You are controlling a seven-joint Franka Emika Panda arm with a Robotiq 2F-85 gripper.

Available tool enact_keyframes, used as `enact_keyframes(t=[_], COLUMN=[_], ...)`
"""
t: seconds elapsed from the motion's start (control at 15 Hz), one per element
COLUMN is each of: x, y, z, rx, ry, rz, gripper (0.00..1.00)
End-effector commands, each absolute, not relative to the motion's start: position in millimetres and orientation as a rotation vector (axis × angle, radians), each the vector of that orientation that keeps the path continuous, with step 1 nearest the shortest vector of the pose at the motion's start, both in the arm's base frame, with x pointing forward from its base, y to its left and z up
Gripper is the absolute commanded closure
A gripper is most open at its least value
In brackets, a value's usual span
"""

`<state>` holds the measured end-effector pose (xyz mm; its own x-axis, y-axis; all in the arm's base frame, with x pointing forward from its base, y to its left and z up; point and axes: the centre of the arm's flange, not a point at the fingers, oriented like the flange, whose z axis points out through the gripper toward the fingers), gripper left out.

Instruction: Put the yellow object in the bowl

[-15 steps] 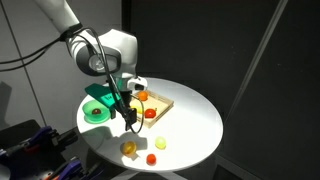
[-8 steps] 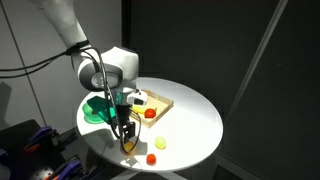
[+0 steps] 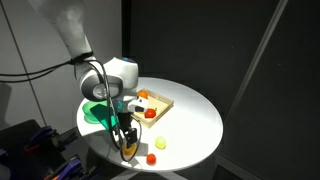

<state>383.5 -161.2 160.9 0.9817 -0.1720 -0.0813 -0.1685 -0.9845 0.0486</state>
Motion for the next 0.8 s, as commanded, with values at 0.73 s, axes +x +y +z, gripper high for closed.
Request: enact_keyframes(t=[0.73], x=[413], y=[-179], z=[132], rx=[3.067], ry=[-0.32], rz=[-0.127], gripper=[0.0])
